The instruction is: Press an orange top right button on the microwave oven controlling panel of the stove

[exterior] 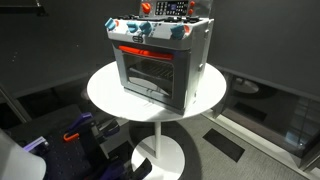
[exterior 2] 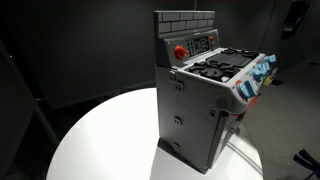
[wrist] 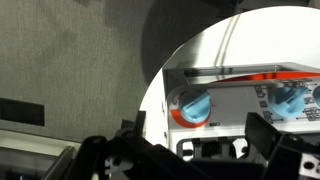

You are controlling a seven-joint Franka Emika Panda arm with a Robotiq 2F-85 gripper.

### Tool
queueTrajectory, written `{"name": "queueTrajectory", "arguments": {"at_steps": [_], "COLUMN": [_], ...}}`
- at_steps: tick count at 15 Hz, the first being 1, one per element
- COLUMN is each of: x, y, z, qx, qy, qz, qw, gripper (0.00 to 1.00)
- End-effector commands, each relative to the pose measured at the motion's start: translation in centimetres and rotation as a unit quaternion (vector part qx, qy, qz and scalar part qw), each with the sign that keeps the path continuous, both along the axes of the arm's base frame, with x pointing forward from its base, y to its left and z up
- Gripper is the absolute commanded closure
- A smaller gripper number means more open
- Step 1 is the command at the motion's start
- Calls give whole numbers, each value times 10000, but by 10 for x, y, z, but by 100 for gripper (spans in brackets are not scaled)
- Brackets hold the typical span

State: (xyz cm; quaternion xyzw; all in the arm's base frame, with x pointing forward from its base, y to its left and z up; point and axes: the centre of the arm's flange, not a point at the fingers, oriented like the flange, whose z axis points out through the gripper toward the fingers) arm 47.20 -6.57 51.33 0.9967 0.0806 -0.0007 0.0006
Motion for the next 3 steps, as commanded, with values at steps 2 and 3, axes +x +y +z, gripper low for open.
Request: {"name": "queueTrajectory", "arguments": {"at_steps": [2,3], "x": [-3,-3], "y": [-1,-1], "z": [-2,-2], "qx": [9,9], "qy": [33,39], "qz": [-19,-17], "qw": [10000,10000], "gripper": [0,0]}}
